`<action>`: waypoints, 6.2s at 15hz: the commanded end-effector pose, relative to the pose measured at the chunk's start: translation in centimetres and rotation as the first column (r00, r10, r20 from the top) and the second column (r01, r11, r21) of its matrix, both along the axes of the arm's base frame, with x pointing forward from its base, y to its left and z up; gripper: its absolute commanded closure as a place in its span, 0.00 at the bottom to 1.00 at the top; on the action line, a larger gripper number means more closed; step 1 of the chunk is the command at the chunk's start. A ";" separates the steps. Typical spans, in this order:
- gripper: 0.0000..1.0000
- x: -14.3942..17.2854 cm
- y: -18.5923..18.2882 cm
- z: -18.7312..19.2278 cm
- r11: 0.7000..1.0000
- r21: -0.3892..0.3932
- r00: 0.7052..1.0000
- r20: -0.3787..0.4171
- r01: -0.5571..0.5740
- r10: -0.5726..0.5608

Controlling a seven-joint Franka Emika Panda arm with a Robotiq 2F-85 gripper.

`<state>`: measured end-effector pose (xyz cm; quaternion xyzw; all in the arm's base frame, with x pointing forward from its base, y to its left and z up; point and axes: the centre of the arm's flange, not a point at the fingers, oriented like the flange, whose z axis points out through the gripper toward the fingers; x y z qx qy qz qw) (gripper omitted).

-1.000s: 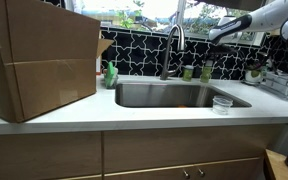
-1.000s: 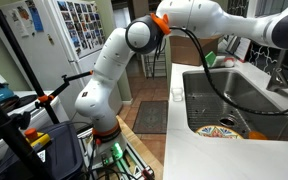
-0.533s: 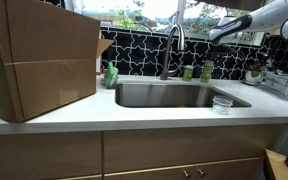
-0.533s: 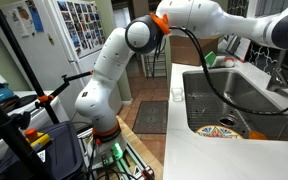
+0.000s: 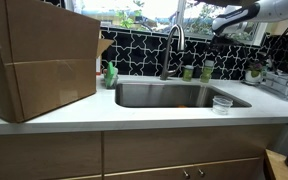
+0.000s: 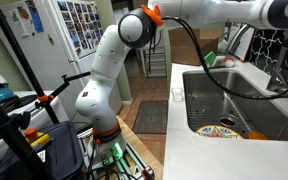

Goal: Pick up the tall green bottle and move it to the left side of the short green bottle near the tap

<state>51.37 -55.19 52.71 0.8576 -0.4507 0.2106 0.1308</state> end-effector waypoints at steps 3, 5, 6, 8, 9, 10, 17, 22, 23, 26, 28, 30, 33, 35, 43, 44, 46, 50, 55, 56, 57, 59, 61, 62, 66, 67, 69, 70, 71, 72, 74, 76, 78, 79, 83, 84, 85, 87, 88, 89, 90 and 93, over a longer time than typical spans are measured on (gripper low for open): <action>0.00 2.7 3.2 1.8 0.997 0.071 0.999 0.035 -0.038 0.035; 0.00 4.4 3.9 1.8 0.992 0.087 0.995 0.056 -0.089 0.085; 0.00 5.2 4.1 1.5 0.988 0.090 0.990 0.064 -0.128 0.123; 0.00 6.6 4.6 1.0 0.976 0.088 0.980 0.056 -0.198 0.193; 0.00 7.1 4.6 0.6 0.969 0.085 0.972 0.042 -0.232 0.229; 0.00 7.5 4.5 0.3 0.963 0.068 0.966 0.028 -0.260 0.259; 0.00 9.0 3.4 -2.0 0.902 0.040 0.900 -0.048 -0.431 0.432; 0.39 9.1 2.9 -2.6 0.882 0.039 0.879 -0.074 -0.470 0.472; 0.46 9.1 2.9 -2.6 0.880 0.041 0.876 -0.077 -0.474 0.475; 0.69 9.1 2.8 -2.8 0.876 0.050 0.871 -0.088 -0.481 0.483; 0.85 9.0 2.9 -2.8 0.876 0.059 0.871 -0.095 -0.478 0.482; 0.99 9.0 3.0 -2.9 0.879 0.071 0.873 -0.103 -0.471 0.476; 0.97 8.7 3.0 -2.9 0.882 0.085 0.876 -0.110 -0.463 0.470; 0.97 8.6 3.0 -2.8 0.883 0.090 0.876 -0.114 -0.460 0.468; 0.97 7.8 2.7 -2.6 0.894 0.093 0.886 -0.122 -0.438 0.447; 0.97 7.5 2.6 -2.6 0.898 0.092 0.889 -0.127 -0.431 0.440; 0.97 6.8 2.4 -2.8 0.907 0.094 0.896 -0.141 -0.411 0.421; 0.97 5.8 1.8 -3.2 0.915 0.103 0.901 -0.164 -0.390 0.403; 0.52 5.1 1.8 -2.4 0.924 0.106 0.913 -0.147 -0.367 0.380; 0.45 4.7 2.0 -1.7 0.926 0.101 0.917 -0.135 -0.364 0.375; 0.36 4.2 2.2 -1.0 0.926 0.097 0.920 -0.120 -0.364 0.374; 0.23 3.4 2.6 0.5 0.929 0.084 0.925 -0.099 -0.360 0.368; 0.07 2.1 2.9 2.3 0.938 0.068 0.936 -0.077 -0.339 0.343; 0.01 1.4 2.7 3.2 0.949 0.059 0.946 -0.074 -0.310 0.314; 0.00 -2.2 -0.1 4.2 0.982 0.059 0.980 -0.079 -0.180 0.184; 0.00 -3.0 -0.9 3.8 0.986 0.073 0.984 -0.085 -0.148 0.154; 0.00 -4.2 -2.3 2.4 0.988 0.106 0.988 -0.091 -0.113 0.123; 0.01 -4.4 -2.8 1.6 0.984 0.134 0.989 -0.079 -0.116 0.128; 0.00 -4.5 -3.1 0.7 0.982 0.150 0.989 -0.070 -0.116 0.128; 0.00 -4.6 -3.4 -0.1 0.980 0.164 0.990 -0.060 -0.116 0.127; 0.00 -4.7 -3.8 -1.3 0.978 0.174 0.992 -0.037 -0.114 0.122; 0.00 -4.6 -4.2 -2.1 0.976 0.177 0.992 -0.006 -0.123 0.126; 0.00 -4.1 -4.4 -2.7 0.974 0.187 0.991 0.007 -0.129 0.130; 0.00 -3.9 -4.4 -3.0 0.974 0.183 0.991 0.010 -0.130 0.130; 0.00 -2.8 -4.9 -4.1 0.973 0.184 0.990 0.004 -0.140 0.141; 0.00 -2.6 -5.0 -4.4 0.973 0.183 0.990 -0.002 -0.138 0.141; 0.06 -2.4 -5.0 -4.6 0.972 0.186 0.989 -0.009 -0.143 0.147; 0.31 -2.3 -5.3 -5.1 0.973 0.183 0.989 -0.014 -0.141 0.146; 0.32 -2.2 -5.4 -5.2 0.974 0.181 0.990 -0.014 -0.139 0.144; 0.10 -2.2 -5.5 -5.3 0.974 0.179 0.990 -0.013 -0.136 0.140; 0.08 -2.2 -5.6 -5.4 0.975 0.177 0.990 -0.011 -0.136 0.140; 0.00 -2.2 -5.6 -5.7 0.976 0.163 0.989 0.002 -0.147 0.149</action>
